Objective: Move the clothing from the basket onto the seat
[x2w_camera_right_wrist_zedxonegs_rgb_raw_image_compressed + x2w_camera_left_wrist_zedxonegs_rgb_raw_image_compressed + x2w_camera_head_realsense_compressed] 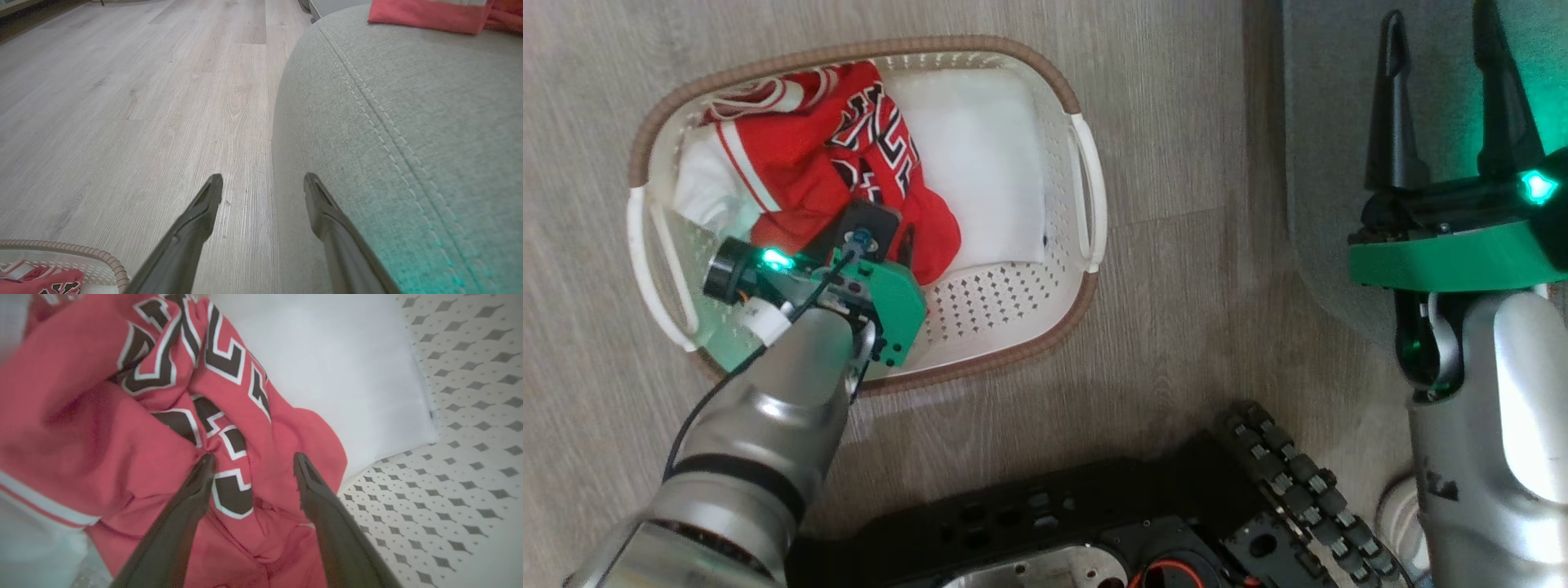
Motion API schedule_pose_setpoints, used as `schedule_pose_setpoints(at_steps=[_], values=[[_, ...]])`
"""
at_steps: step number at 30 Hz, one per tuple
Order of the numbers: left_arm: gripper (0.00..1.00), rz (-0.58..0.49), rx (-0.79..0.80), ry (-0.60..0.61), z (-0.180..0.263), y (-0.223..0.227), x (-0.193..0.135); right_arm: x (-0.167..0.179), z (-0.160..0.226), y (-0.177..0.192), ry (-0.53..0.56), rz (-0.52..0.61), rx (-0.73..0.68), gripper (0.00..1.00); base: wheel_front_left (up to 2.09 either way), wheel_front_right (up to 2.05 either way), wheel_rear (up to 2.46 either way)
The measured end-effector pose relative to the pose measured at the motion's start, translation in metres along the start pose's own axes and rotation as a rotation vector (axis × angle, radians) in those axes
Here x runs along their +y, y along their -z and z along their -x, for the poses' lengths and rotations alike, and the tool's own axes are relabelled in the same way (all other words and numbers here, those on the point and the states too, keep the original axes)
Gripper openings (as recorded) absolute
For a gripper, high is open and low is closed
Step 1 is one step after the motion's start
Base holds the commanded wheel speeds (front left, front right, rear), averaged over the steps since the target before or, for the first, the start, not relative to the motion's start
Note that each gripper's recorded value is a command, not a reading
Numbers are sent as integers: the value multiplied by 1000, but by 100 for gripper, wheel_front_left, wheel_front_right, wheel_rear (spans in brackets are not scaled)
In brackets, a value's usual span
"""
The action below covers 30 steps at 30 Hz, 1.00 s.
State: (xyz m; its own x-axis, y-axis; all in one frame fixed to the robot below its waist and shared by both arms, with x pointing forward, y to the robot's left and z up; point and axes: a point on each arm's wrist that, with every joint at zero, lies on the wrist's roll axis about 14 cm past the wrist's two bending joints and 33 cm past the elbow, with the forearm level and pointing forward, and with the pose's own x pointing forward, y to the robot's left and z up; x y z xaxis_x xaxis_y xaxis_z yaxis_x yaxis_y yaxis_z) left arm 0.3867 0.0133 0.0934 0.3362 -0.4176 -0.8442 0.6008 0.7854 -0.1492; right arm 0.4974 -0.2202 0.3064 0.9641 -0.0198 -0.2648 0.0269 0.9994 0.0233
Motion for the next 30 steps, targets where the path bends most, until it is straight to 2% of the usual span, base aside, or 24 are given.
schedule_pose_setpoints(at_steps=[5, 6, 7, 9, 21, 30], values=[[100, -6, 25, 6, -10, 6, 0, -2, -3, 2, 1, 8, -6, 100, 0, 0, 0], [83, -6, 27, 8, -11, 7, 0, -2, -3, 2, 1, 8, -7, 100, 0, 0, 0], [48, -8, 34, 8, -12, 8, -1, -2, -3, 2, 1, 8, -7, 100, 0, 0, 0], [0, -8, 39, 5, -12, 9, -1, -3, -3, 2, 2, 5, -7, 100, 0, 0, 0], [0, -4, -27, -15, 11, -16, 3, -5, 5, -19, 16, -32, -29, 100, 0, 0, 0], [0, -16, -224, -1, 58, -84, -2, -4, 22, -63, 23, -53, -102, 100, 0, 0, 0]])
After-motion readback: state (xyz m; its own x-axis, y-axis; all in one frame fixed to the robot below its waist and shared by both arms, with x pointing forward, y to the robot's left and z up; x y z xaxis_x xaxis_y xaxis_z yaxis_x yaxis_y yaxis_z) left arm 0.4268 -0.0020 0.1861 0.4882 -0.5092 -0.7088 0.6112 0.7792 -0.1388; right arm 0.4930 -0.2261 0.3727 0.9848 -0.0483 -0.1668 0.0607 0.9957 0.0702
